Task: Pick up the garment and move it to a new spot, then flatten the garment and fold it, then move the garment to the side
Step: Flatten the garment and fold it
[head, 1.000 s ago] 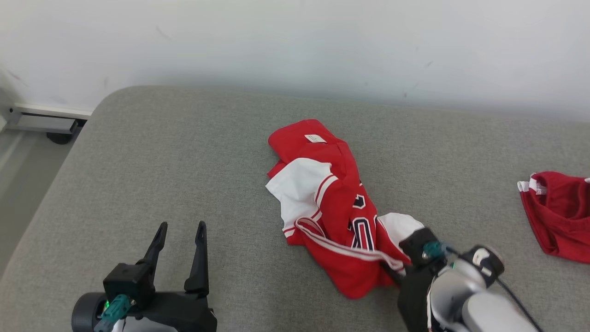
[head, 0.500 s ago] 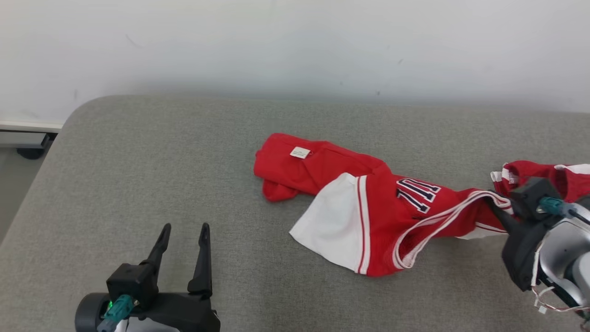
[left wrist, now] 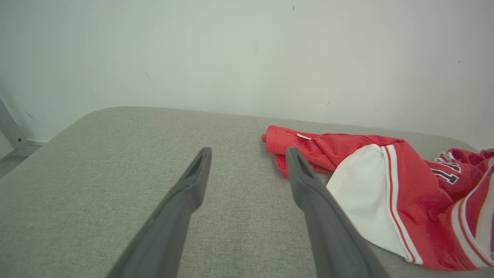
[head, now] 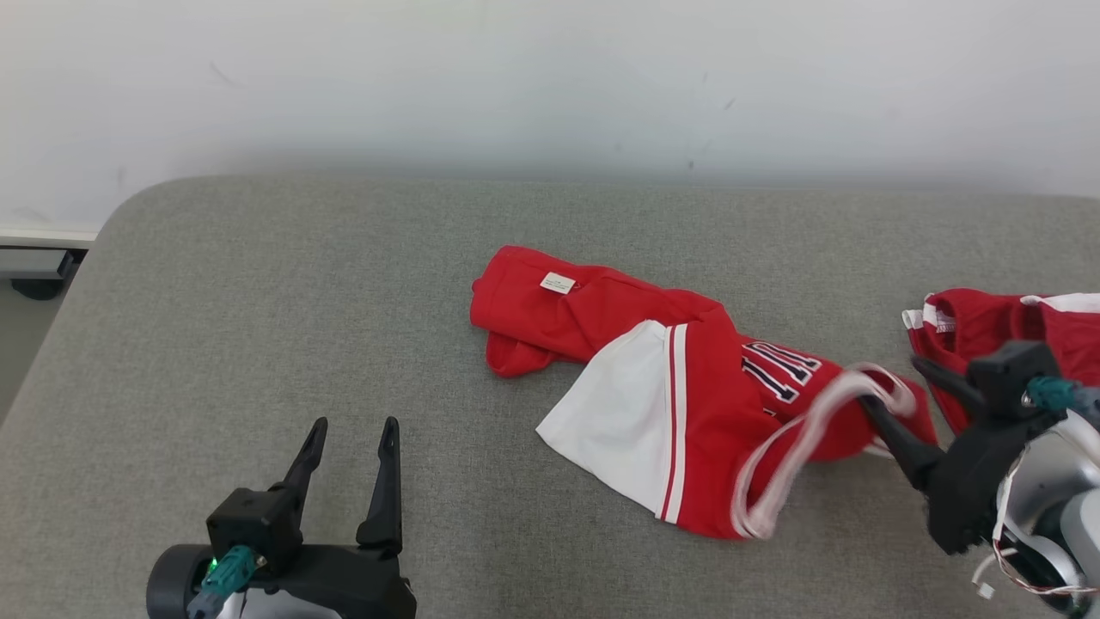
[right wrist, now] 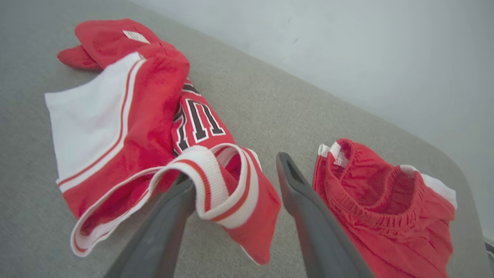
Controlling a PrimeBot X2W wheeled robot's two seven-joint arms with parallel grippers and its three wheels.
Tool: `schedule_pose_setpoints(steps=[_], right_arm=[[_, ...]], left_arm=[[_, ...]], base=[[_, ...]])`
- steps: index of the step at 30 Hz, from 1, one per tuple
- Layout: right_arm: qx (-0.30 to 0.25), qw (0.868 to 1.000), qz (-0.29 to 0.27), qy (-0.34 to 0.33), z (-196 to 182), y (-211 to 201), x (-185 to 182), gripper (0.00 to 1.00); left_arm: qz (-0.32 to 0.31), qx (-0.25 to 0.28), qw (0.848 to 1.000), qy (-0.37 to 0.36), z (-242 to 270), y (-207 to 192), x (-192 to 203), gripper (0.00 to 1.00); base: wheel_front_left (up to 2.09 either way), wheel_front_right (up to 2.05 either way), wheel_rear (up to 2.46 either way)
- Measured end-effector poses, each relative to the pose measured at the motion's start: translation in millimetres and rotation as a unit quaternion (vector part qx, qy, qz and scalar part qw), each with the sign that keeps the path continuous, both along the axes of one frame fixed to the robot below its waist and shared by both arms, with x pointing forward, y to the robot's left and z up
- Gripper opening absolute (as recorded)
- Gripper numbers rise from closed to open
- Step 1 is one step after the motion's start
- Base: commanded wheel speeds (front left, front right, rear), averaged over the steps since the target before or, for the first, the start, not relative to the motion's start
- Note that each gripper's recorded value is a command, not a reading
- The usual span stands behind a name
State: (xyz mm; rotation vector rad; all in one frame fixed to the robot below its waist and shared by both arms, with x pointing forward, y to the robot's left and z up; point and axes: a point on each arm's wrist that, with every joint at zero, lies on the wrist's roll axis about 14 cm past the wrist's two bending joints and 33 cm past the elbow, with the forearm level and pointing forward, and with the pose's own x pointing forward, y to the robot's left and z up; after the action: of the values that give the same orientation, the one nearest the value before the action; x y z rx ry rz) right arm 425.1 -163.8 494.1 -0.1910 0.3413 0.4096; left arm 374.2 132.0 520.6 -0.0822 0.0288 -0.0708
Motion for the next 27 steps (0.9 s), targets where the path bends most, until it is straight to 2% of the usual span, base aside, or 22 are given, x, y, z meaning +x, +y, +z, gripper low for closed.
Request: schedule_pose_setpoints(steps=[4,7,11,14,17,21,25,26,27], right_arm=[[0.085,0.995,0.024,-0.056,44.9,29.4,-0.6,1.0],[0.098,0.991,0.046,-0.083,65.0,42.7,-4.6,1.0],[0.117,0.986,0.08,-0.084,71.2,70.5,-12.6,1.0],[0.104,0.987,0.109,-0.062,60.2,92.7,-18.0,1.0],[0.088,0.987,0.136,-0.018,33.7,118.2,-25.0,1.0],[0.074,0.981,0.174,0.032,8.7,155.5,-32.1,1.0],[0.042,0.977,0.202,0.061,-8.4,178.8,-35.0,1.0],[0.003,0.973,0.213,0.086,-22.3,198.8,-20.5,1.0],[-0.01,0.972,0.212,0.101,-32.0,199.9,-18.7,1.0]], left_arm=[[-0.001,0.0,1.0,-0.002,1.6,-0.5,1.2,1.0],[-0.004,0.0,1.0,-0.002,2.0,-2.5,2.7,1.0],[-0.008,-0.001,1.0,0.001,1.2,-6.0,3.0,1.0],[-0.011,-0.001,1.0,0.003,0.4,-7.7,3.3,1.0],[-0.012,0.0,1.0,0.002,1.8,-8.2,5.1,1.0],[-0.01,0.002,1.0,-0.004,7.4,-6.7,9.3,1.0],[-0.003,0.003,1.0,-0.001,5.0,-2.2,8.5,1.0],[0.008,0.007,1.0,0.002,4.0,5.9,9.5,1.0],[0.012,0.007,1.0,0.005,1.8,8.2,8.2,1.0]], base=[[0.0,0.0,0.0],[0.0,0.0,0.0],[0.0,0.0,0.0],[0.0,0.0,0.0],[0.0,0.0,0.0],[0.0,0.0,0.0],[0.0,0.0,0.0],[0.0,0.0,0.0],[0.0,0.0,0.0]])
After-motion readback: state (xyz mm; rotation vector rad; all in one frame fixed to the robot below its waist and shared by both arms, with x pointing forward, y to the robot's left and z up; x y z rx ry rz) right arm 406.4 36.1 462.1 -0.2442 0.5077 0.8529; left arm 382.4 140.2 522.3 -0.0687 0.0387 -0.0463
